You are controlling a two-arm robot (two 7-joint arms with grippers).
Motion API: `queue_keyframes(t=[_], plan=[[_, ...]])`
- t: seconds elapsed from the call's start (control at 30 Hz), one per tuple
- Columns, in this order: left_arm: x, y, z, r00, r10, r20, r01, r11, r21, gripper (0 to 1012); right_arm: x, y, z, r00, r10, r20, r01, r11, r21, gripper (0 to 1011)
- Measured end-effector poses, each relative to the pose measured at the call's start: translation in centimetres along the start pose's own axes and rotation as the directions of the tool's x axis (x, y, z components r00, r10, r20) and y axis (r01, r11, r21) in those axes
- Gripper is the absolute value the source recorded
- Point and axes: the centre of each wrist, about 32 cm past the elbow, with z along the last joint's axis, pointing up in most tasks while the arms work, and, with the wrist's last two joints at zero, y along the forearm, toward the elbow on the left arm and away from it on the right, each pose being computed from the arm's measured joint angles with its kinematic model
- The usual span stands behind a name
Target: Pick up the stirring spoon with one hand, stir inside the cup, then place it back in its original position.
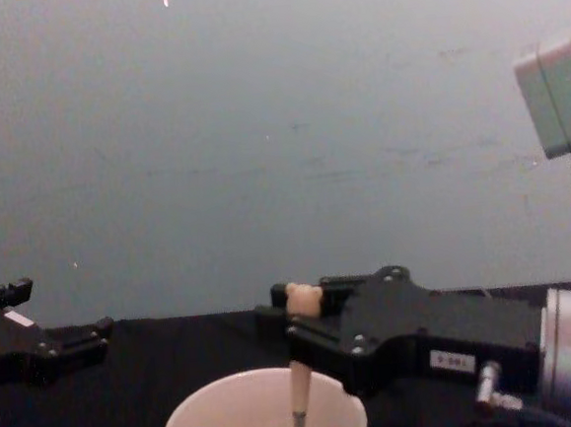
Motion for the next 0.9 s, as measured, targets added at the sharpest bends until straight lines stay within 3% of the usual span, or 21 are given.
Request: queue_keyframes(t=[0.13, 0.27, 0.57, 0.9], plan=[[0.0, 0.0, 0.0, 1.0, 0.0, 0.0, 0.0, 1.0, 0.0, 1001, -0.6, 0.8, -0.1, 1.0, 0.029, -0.008, -0.029, 1.0, 0.005, 215], [0.0, 0.0, 0.0, 1.0, 0.0, 0.0, 0.0, 1.0, 0.0, 1001, -0.4, 1.6, -0.1, 1.0, 0.028, -0.009, -0.028, 1.0, 0.009, 214], [0.0, 0.0, 0.0, 1.0, 0.0, 0.0, 0.0, 1.0, 0.0, 1001, 1.0, 3.5, 0.0, 1.0, -0.025, 0.017, 0.025, 0.999, 0.023, 215], [0.0, 0.0, 0.0, 1.0, 0.0, 0.0, 0.0, 1.0, 0.0, 1001, 2.2, 3.2, -0.2, 0.996, -0.082, 0.032, 0.081, 0.997, 0.009, 215]])
